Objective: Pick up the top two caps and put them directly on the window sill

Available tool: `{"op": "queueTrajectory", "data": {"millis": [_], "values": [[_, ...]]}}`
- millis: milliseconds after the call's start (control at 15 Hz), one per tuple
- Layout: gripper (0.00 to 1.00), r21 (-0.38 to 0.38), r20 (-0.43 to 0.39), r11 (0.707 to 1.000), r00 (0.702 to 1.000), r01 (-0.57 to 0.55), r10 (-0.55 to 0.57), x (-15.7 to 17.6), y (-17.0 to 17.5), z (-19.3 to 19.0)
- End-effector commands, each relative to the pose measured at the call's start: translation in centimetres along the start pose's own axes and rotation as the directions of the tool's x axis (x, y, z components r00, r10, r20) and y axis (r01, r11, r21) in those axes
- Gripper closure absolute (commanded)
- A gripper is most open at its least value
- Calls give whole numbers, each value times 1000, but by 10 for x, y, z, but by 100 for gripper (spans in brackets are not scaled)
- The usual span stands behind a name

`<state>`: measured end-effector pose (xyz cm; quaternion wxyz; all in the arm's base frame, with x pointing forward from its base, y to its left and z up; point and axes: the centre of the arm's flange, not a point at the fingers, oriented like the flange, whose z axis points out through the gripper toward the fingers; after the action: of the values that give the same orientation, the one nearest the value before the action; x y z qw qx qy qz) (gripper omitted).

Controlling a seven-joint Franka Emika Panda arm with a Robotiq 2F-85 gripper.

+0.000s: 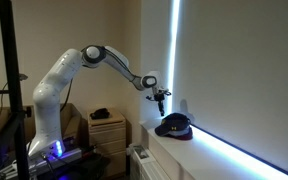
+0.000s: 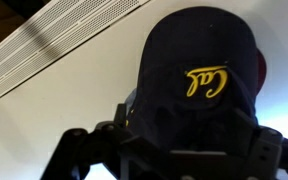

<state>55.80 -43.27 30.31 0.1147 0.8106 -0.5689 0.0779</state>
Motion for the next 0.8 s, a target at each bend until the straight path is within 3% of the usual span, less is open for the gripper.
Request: {"op": "queueTrajectory", "data": {"millis": [0,133,200,467,733], "values": [[0,-25,-62,991,990,-129,127,30,-16,28],[0,-44,-80,973,972,-226,222,34,-25,46],[0,-35,-53,988,987,-152,150,21,-6,29],[0,-48,-80,986,985,-157,153,20,-8,40],[0,-81,-117,974,972,-213,203,28,-3,84]]}}
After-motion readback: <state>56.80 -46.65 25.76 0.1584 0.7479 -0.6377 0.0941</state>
